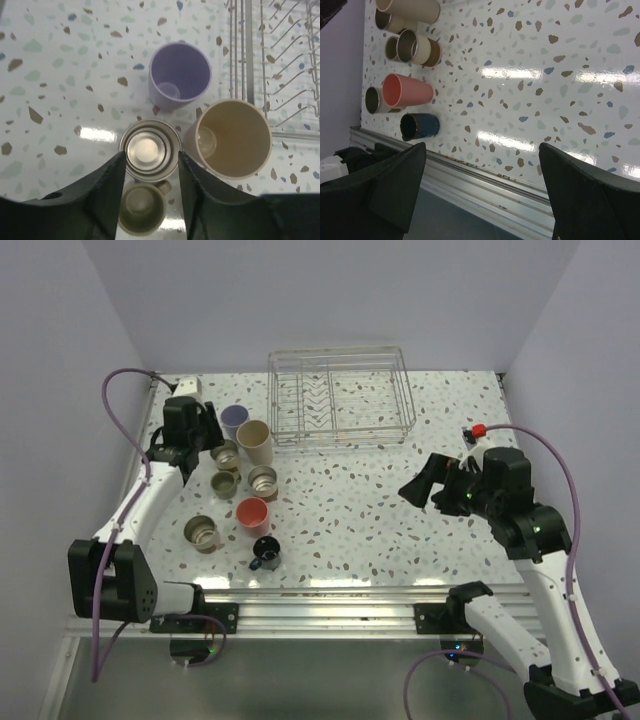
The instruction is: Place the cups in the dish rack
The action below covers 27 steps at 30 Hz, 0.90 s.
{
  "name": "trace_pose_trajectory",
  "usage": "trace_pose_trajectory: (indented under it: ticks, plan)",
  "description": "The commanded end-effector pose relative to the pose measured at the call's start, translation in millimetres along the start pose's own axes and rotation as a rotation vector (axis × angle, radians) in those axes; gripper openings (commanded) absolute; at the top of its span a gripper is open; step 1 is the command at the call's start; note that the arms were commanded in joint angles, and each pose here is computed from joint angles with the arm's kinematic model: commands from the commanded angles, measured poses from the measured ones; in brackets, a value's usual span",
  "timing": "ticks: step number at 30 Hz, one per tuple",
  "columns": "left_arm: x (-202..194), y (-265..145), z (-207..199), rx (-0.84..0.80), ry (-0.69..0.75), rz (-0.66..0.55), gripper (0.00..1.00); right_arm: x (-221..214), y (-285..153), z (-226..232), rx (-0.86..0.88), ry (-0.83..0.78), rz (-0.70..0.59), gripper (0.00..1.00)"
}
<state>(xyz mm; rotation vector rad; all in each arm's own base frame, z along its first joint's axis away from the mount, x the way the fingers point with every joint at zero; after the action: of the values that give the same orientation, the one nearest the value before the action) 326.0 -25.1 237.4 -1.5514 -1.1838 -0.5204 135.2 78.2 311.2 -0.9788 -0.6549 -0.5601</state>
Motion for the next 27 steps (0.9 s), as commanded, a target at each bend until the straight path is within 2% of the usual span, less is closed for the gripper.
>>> trace_pose_trajectory:
  ticks: [1, 3, 8, 15, 27]
  plan:
    - [-11, -8, 0, 0.022, -0.009, 0.202, 0.45, 3, -5, 2, 0.004, -0.014, -0.051, 0.98]
    - [-9, -10, 0, 0.047, -0.001, 0.231, 0.42, 2, -7, 2, 0.008, -0.018, -0.059, 0.99]
    - [-18, 2, 12, 0.125, 0.012, 0.292, 0.43, -1, -11, 3, 0.017, -0.030, -0.071, 0.98]
    - [-39, 29, 41, 0.172, -0.093, 0.390, 0.41, 1, -10, 3, 0.013, -0.062, -0.072, 0.98]
    - [-45, 54, 41, 0.098, -0.114, 0.378, 0.42, 9, -8, 2, -0.016, -0.113, -0.068, 0.99]
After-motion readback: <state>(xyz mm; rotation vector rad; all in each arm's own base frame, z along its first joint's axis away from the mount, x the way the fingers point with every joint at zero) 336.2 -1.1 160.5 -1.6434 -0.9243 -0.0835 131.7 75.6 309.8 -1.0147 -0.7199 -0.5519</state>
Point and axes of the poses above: each gripper's point midway between its finger pads, its own y axis out along the fingers, its own z axis along the line the jaws close on, x = y × z, the point moved 9 cm from there along -y, back along the fingers, and after that the axes turned 12 degrees about -y, right-handed, at the moved point
